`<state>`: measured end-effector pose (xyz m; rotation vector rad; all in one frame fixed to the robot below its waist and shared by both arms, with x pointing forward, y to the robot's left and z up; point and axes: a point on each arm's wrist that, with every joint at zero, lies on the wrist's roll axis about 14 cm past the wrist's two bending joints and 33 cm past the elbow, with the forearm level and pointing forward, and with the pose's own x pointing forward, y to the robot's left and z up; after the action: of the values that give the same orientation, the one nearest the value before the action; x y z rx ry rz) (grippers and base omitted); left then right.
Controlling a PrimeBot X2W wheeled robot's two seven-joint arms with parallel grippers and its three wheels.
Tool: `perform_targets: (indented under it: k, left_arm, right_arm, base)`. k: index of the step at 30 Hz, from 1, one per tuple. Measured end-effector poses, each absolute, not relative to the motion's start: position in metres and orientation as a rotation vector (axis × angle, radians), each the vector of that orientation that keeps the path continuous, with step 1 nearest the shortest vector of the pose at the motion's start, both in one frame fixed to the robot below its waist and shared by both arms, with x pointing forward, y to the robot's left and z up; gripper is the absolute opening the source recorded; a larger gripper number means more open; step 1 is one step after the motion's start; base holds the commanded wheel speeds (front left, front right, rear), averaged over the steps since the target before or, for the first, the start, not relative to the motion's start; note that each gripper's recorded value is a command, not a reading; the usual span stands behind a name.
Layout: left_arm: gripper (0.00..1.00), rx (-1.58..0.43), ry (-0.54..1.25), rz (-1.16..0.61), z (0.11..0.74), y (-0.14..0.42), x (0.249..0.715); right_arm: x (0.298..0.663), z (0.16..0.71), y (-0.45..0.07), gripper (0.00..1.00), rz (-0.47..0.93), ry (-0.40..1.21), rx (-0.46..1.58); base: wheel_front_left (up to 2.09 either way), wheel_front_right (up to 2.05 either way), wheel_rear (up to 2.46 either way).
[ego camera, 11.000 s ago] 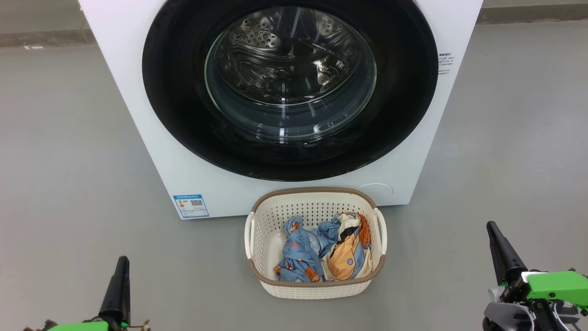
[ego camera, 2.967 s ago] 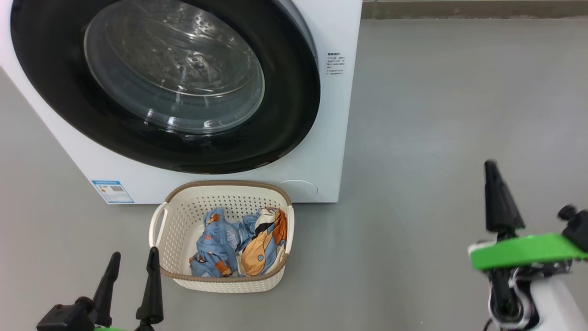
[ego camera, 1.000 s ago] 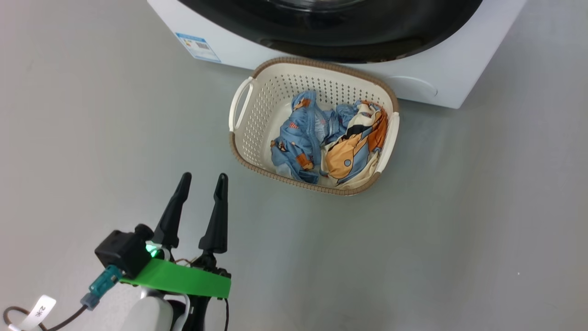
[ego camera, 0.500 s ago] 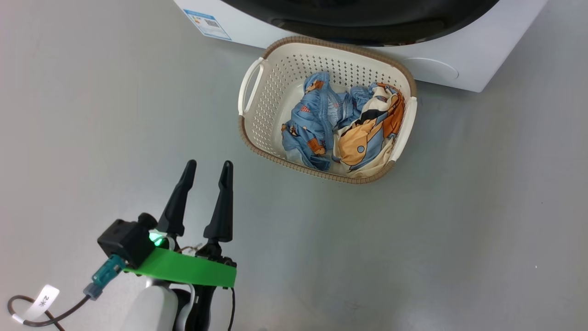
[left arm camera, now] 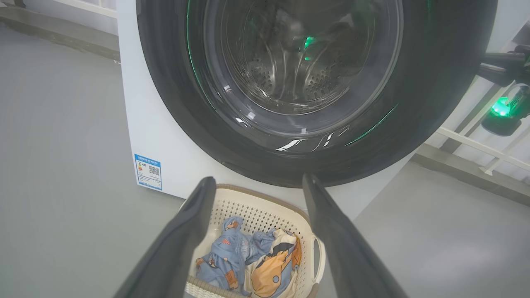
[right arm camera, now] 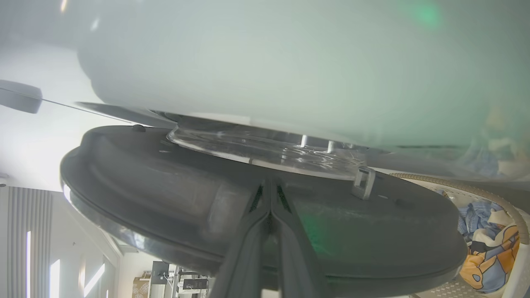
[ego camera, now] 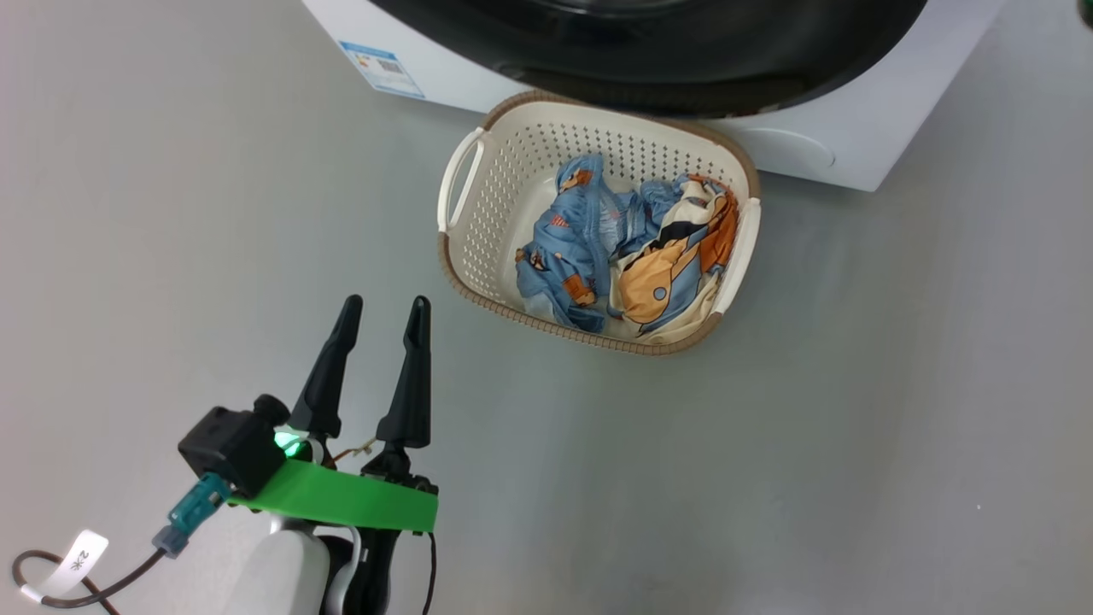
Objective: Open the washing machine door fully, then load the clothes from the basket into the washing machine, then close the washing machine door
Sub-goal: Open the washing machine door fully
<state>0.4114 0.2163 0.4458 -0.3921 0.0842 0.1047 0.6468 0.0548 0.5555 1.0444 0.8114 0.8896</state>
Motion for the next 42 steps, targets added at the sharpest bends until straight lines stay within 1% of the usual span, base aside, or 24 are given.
perform_targets:
  k: [15,24,28,42]
  left_arm:
    - [1.00,-0.393,0.032,0.064,0.465,0.207,0.414]
    - [1.00,-0.394,0.011,0.067,0.474,0.208,0.406]
    - [1.00,-0.401,0.008,0.075,0.475,0.209,0.397]
    - [1.00,-0.402,-0.020,0.099,0.484,0.216,0.383]
  right_arm:
    - [0.599,0.552,0.062,0.00,0.948,0.880,0.977]
    - [0.567,0.547,0.073,0.00,0.993,0.928,0.959]
    - [0.543,0.544,0.085,0.00,1.037,0.972,0.945]
    - [0.481,0.544,0.116,0.00,1.177,1.055,0.913]
  base:
    - [0.00,0.00,0.00]
    - [0.00,0.00,0.00]
    - [0.00,0.00,0.00]
    - [0.00,0.00,0.00]
